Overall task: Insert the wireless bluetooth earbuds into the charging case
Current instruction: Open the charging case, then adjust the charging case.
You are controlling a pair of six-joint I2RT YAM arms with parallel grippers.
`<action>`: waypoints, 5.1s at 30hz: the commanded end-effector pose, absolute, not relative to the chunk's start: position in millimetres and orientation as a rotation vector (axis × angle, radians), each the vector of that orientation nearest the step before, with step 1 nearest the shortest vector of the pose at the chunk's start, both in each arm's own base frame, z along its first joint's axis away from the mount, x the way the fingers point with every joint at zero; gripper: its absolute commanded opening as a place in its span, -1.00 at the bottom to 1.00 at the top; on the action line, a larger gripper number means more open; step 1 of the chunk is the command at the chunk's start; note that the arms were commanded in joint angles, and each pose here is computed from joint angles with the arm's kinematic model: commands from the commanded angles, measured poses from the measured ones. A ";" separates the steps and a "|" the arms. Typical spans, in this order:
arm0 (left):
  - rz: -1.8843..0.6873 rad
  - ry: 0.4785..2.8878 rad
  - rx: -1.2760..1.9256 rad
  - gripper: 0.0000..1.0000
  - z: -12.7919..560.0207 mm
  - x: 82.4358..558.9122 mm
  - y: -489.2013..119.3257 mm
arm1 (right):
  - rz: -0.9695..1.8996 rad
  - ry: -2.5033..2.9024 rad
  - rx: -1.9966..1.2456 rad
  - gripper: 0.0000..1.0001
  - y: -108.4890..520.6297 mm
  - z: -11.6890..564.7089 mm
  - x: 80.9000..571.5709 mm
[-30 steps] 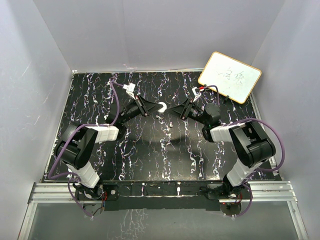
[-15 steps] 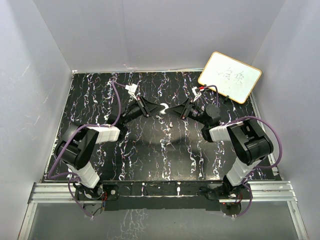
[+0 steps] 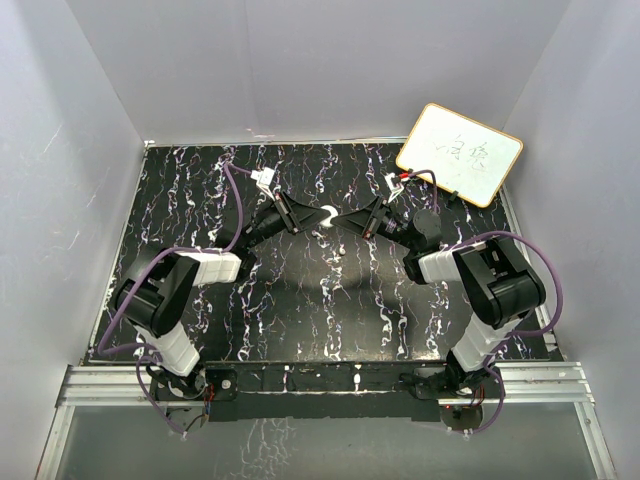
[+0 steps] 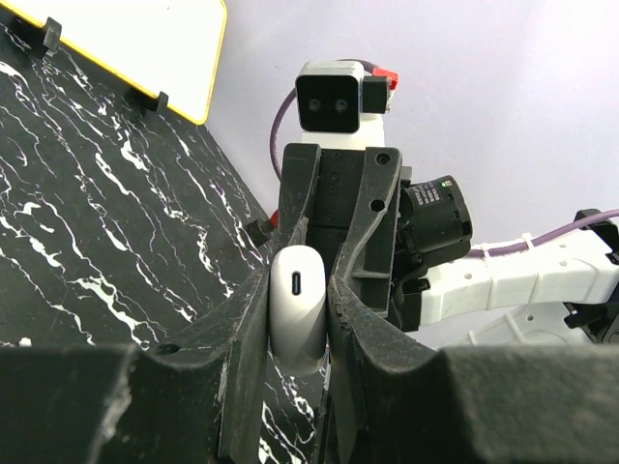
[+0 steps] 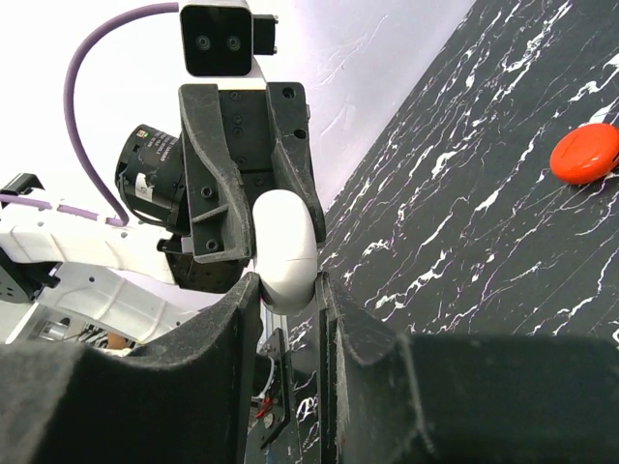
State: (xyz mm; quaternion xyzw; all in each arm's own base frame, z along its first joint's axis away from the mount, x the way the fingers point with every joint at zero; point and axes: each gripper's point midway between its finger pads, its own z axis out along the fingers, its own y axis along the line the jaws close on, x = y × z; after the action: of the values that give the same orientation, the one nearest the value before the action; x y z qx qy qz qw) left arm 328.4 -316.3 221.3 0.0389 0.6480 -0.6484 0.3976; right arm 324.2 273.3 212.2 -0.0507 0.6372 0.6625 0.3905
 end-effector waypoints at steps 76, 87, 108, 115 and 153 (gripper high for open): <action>-1.868 1.427 -0.081 -1.00 248.8 335.0 -295.1 | 1.542 1.539 -0.112 -0.01 257.0 208.9 336.4; -1.867 1.426 -0.077 -1.00 246.6 334.4 -299.3 | 1.646 1.506 -0.079 -0.01 265.5 210.8 336.9; -1.898 1.378 -0.095 -1.00 254.6 334.8 -303.6 | 1.680 1.499 -0.074 -0.07 278.8 210.0 338.6; -1.906 1.372 -0.093 -1.00 257.7 334.0 -304.9 | 1.680 1.502 -0.069 -0.16 280.2 208.7 341.3; -1.924 1.419 -0.066 -0.64 248.7 319.9 -306.0 | 1.623 1.547 -0.069 -0.63 273.6 204.1 347.3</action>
State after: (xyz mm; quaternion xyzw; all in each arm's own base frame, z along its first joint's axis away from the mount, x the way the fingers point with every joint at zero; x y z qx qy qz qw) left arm 342.1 -311.3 202.1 -0.0877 0.6180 -0.7110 0.3238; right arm 342.1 278.9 177.1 -0.0030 0.6460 0.6541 0.3935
